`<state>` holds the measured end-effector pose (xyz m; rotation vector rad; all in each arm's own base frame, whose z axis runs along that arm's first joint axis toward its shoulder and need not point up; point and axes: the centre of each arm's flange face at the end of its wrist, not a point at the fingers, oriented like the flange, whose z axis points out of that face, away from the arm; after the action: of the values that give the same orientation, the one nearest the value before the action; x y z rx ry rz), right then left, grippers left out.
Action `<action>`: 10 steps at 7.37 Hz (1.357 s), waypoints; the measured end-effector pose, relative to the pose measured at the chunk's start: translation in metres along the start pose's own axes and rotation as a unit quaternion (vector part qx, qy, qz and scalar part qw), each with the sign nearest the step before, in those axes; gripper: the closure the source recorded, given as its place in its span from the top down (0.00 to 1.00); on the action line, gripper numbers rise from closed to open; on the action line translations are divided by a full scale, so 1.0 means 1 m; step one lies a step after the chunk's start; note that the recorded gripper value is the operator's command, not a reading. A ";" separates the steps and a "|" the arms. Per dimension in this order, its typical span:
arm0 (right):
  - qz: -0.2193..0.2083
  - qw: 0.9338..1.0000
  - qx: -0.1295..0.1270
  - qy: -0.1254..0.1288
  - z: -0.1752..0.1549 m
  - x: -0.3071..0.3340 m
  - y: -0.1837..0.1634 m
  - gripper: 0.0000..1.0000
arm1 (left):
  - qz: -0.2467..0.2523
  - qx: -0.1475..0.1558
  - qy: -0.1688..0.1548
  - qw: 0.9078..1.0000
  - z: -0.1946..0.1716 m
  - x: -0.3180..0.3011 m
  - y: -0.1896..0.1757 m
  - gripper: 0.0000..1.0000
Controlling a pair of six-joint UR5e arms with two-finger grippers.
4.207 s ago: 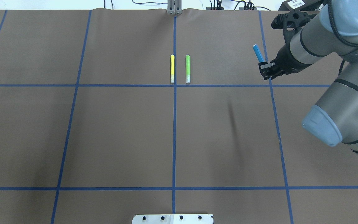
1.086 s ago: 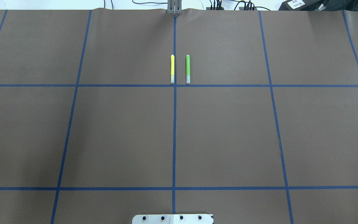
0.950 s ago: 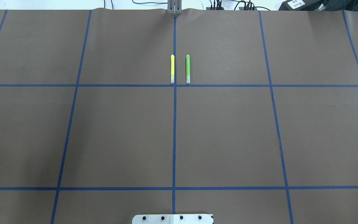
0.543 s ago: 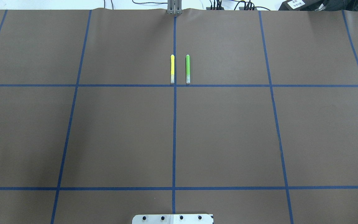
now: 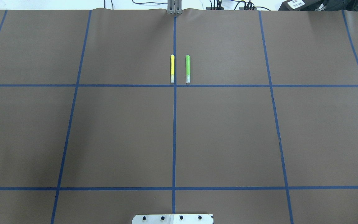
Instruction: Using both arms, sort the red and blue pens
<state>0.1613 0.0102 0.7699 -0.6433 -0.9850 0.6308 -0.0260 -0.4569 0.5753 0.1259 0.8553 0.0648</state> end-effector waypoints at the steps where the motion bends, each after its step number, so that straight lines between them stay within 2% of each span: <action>1: 0.000 1.000 0.000 -0.001 0.000 0.001 0.000 0.75 | 0.001 0.001 0.000 1.000 -0.001 0.001 0.000 1.00; 2: -0.001 1.000 0.000 -0.001 0.000 0.001 -0.001 1.00 | 0.003 0.002 0.000 1.000 -0.002 0.003 0.000 1.00; 8: -0.021 0.999 0.021 0.022 -0.037 -0.004 -0.015 1.00 | 0.008 0.006 0.001 1.000 -0.006 0.008 -0.002 1.00; 10: -0.049 0.997 0.038 0.047 -0.071 -0.027 -0.033 1.00 | 0.007 0.005 0.001 1.000 -0.006 0.008 -0.002 1.00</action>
<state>0.2197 -0.0453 0.7503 -0.5502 -0.8945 0.5435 -0.0249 -0.4572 0.5653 0.1405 0.8578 0.0732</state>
